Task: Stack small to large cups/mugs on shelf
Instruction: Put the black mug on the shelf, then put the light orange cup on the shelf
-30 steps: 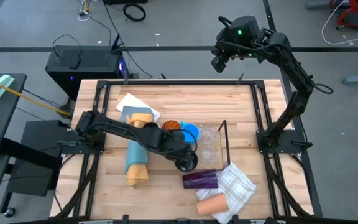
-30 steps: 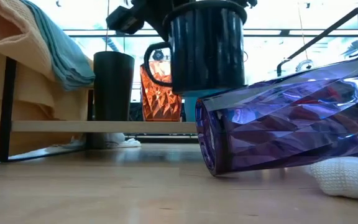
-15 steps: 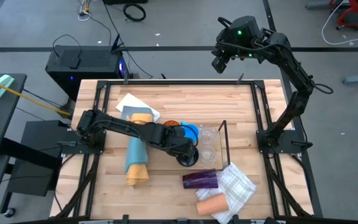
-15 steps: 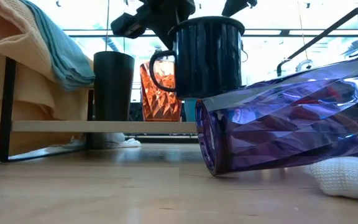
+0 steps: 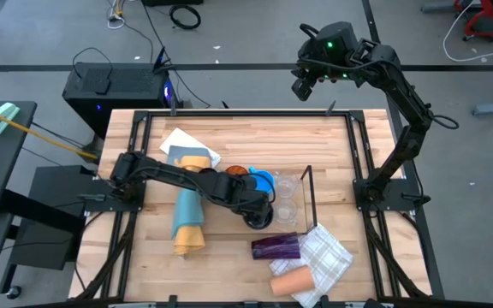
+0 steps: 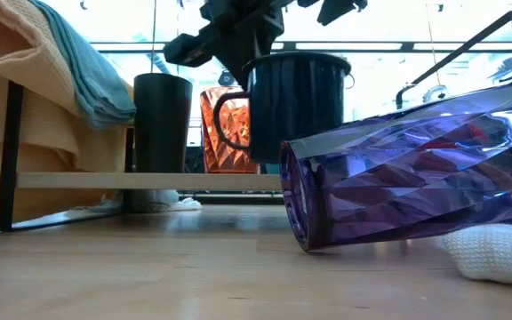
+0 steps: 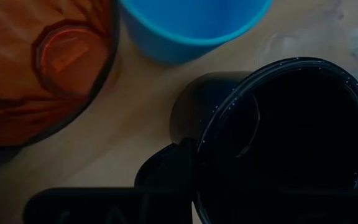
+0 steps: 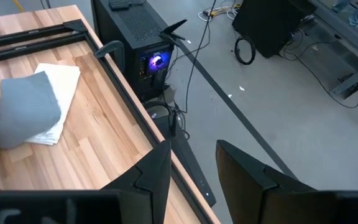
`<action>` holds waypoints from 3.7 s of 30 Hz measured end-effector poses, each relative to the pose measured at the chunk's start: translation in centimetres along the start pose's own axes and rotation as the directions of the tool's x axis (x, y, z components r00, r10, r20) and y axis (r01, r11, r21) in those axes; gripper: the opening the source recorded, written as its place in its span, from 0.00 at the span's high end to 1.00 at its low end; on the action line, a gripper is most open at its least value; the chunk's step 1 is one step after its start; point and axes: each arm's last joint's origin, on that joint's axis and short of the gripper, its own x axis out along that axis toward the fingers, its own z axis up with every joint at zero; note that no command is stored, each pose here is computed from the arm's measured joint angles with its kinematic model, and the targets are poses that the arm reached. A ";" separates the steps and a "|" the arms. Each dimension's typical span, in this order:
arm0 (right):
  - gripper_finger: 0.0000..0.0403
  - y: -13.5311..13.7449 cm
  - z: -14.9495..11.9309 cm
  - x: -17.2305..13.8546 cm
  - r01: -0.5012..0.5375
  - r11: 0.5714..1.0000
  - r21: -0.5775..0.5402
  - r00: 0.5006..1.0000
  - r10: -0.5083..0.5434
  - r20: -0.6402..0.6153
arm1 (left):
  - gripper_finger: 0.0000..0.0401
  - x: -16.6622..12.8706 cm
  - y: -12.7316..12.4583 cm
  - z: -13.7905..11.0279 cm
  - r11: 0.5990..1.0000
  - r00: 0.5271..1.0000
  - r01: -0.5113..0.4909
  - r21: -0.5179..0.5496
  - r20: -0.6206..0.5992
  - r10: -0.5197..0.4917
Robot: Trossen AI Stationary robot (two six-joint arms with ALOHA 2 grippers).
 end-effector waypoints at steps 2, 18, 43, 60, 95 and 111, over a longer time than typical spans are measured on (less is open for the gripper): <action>0.67 0.0 0.0 0.0 0.000 1.000 0.000 1.000 0.000 -0.001 | 0.94 0.2 -0.1 0.0 1.000 1.000 0.003 -0.001 0.001 -0.003; 0.67 0.0 0.0 0.0 -0.001 1.000 0.000 1.000 0.001 -0.001 | 0.94 0.8 -0.2 0.1 1.000 1.000 -0.003 0.026 -0.001 0.003; 0.67 0.0 0.0 0.0 -0.001 1.000 0.000 1.000 0.001 -0.002 | 0.83 0.8 -0.5 0.6 0.998 0.999 0.039 0.041 0.032 -0.041; 0.67 0.0 -0.2 0.0 -0.003 1.000 -0.003 1.000 0.003 -0.017 | 0.84 0.7 -0.4 0.4 0.997 1.000 0.029 0.067 0.006 -0.030; 0.67 0.1 -0.2 0.0 -0.030 0.999 -0.010 0.999 0.030 -0.015 | 0.65 -1.7 -0.2 0.8 0.991 0.995 0.092 0.097 0.042 -0.096; 0.67 0.2 -0.7 0.0 -0.036 0.999 0.015 0.997 0.037 -0.067 | 0.69 -13.1 -0.8 1.7 0.802 0.776 0.422 0.422 0.289 -0.560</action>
